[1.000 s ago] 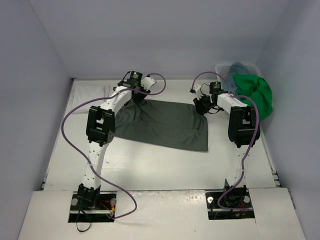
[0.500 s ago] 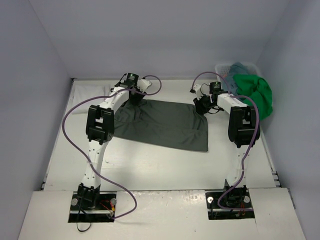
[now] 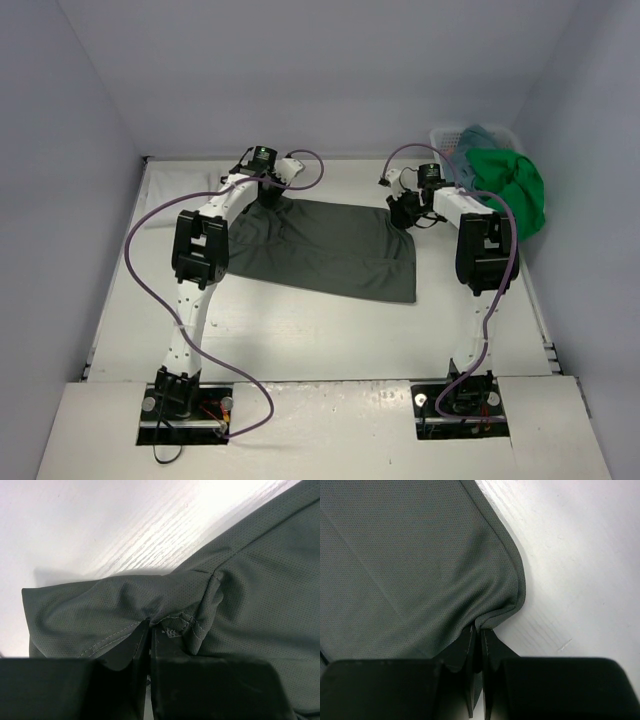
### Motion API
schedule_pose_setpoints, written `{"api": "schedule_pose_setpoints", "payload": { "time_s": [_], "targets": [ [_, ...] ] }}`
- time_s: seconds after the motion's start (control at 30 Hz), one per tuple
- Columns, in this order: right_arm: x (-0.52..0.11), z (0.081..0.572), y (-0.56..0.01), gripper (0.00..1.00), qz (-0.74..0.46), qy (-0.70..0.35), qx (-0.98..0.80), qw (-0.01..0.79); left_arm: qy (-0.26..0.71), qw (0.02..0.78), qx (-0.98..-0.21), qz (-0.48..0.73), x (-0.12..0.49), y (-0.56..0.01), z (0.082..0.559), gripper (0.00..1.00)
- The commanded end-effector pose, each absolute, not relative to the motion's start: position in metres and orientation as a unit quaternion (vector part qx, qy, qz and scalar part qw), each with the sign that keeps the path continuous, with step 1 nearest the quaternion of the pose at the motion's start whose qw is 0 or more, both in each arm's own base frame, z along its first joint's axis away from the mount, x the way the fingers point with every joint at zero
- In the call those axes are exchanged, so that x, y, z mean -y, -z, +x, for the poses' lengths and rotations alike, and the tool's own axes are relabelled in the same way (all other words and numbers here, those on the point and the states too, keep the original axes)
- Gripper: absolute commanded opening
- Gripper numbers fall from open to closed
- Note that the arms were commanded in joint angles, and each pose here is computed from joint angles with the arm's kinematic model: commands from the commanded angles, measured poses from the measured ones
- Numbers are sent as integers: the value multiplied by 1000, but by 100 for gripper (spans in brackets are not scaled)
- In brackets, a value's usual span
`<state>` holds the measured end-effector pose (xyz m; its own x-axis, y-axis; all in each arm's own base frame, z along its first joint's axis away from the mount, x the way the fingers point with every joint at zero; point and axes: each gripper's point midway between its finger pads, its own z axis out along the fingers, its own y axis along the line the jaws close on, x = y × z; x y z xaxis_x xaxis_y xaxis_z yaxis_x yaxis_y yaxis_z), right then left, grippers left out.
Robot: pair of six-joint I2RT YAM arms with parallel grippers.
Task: Fold and stack the t-shirts
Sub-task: Fold the tshirt
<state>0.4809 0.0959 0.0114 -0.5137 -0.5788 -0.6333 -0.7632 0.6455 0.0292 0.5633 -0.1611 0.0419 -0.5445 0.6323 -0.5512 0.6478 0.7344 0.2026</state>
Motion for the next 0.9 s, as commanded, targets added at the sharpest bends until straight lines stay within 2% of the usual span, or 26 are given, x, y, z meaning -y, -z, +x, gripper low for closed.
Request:
{"api": "schedule_pose_setpoints", "payload": {
  "time_s": [0.0,0.27,0.47,0.87],
  "targets": [
    [-97,470,-9,0,-388,-147,-866,279,8,382,-856,349,163,-108,581,0],
    [-94,482,-13,0,-383,-113,-870,289,0,418,-842,340,161,-150,581,0],
    [-69,508,-19,0,-359,23,-879,314,-4,434,-838,332,160,-167,582,0],
    [-49,529,-42,0,-356,143,-867,318,6,414,-846,337,162,-161,573,0]
  ]
}}
